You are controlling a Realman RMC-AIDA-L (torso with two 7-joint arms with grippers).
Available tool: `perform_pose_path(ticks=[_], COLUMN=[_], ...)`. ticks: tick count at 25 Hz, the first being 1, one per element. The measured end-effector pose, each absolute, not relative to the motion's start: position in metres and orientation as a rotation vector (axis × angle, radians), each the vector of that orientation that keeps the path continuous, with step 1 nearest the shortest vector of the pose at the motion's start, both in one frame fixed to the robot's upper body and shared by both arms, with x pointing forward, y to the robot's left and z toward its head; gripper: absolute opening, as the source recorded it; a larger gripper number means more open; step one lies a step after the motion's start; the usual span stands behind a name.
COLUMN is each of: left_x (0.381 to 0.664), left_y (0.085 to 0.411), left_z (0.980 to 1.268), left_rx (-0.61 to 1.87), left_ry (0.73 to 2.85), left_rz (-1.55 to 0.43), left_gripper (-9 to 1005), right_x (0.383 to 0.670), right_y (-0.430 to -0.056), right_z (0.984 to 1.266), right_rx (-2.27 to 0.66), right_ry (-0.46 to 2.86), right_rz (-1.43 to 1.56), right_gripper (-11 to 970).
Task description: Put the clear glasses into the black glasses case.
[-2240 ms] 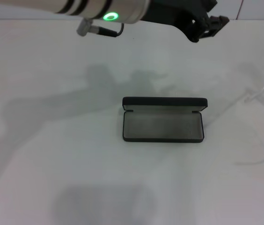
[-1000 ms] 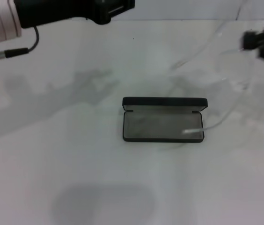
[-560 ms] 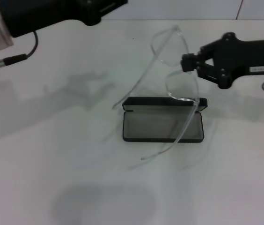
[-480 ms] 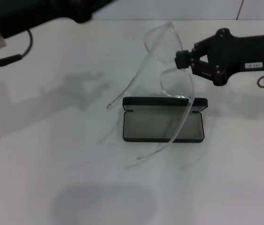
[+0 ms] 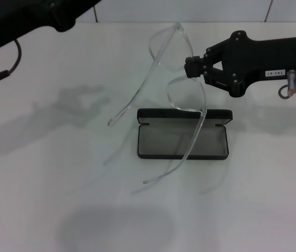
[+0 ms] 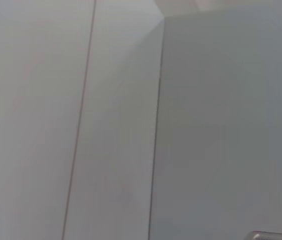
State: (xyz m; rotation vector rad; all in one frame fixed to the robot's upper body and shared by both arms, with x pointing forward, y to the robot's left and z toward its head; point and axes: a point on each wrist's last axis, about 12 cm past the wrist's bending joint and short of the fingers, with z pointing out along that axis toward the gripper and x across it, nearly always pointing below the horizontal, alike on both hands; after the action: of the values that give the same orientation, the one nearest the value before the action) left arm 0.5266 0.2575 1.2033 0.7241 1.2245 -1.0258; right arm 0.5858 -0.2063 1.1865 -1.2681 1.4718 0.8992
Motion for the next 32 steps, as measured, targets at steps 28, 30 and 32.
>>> perform_pose_path(ticks=[28, 30, 32], left_x=[0.535, 0.535, 0.535], left_y=[0.225, 0.225, 0.224], left_z=[1.19, 1.189, 1.187], left_rx=[0.934, 0.936, 0.936], left_ry=[1.218, 1.224, 1.226], left_rz=[-1.198, -1.198, -1.198], left_gripper=[83, 83, 83], right_x=[0.584, 0.584, 0.584], right_y=[-0.199, -0.199, -0.199], right_z=[1.194, 1.195, 1.195], right_rx=[-1.219, -1.216, -1.215], right_ry=[1.31, 1.304, 1.3], right_rz=[0.973, 0.974, 0.974], right_gripper=[49, 49, 49])
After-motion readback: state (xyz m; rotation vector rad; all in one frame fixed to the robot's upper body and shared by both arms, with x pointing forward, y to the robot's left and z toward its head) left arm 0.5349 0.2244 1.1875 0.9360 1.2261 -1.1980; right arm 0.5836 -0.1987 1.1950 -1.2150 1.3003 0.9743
